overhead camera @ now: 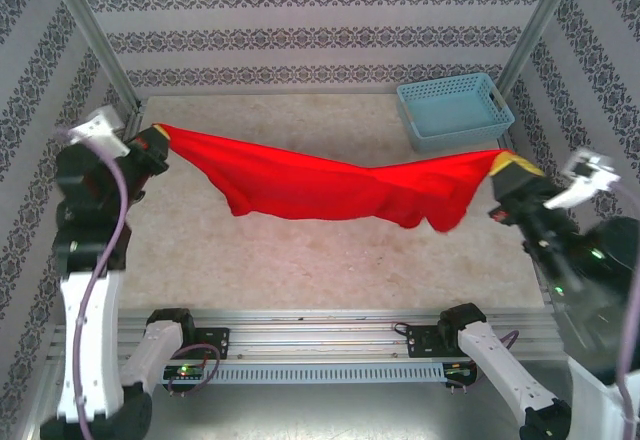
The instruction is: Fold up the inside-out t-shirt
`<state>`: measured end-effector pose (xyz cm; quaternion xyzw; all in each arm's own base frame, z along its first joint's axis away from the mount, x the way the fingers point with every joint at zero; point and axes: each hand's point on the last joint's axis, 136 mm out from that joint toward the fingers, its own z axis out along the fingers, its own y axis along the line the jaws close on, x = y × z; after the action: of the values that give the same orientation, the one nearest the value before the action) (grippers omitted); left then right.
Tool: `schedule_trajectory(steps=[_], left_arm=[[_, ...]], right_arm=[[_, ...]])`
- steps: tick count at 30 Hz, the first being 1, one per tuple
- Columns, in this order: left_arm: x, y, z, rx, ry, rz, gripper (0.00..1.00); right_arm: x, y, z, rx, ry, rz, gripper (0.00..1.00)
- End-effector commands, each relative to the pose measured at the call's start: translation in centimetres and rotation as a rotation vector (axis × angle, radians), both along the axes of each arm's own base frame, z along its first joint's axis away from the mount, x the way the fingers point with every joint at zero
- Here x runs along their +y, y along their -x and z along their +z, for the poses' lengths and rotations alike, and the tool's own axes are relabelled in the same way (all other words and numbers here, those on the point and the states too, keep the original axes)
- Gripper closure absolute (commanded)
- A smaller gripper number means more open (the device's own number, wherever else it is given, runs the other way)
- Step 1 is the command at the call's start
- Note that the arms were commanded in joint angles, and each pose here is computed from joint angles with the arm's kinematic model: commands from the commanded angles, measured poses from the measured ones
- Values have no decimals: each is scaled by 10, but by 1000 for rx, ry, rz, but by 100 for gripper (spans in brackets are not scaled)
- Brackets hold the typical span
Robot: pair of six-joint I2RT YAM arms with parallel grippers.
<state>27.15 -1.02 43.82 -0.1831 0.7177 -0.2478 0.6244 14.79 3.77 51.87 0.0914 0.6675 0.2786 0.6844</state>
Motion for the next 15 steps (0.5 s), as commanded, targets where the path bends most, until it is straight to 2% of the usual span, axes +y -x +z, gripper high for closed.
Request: schedule_trajectory(steps=[1, 4, 7, 12, 15], left_arm=[[9, 17, 44, -164, -14, 58, 100], [8, 3, 41, -124, -28, 42, 100], [8, -34, 15, 8, -22, 8, 100], [15, -115, -58, 370, 2, -21, 100], [27, -156, -96, 519, 8, 12, 100]], right_arm=[[-20, 21, 34, -92, 17, -90, 100], [-24, 27, 57, -147, 26, -108, 100], [-20, 4, 62, -130, 59, -120, 100], [-8, -69, 54, -51, 140, -163, 100], [0, -128, 41, 15, 177, -179, 100]])
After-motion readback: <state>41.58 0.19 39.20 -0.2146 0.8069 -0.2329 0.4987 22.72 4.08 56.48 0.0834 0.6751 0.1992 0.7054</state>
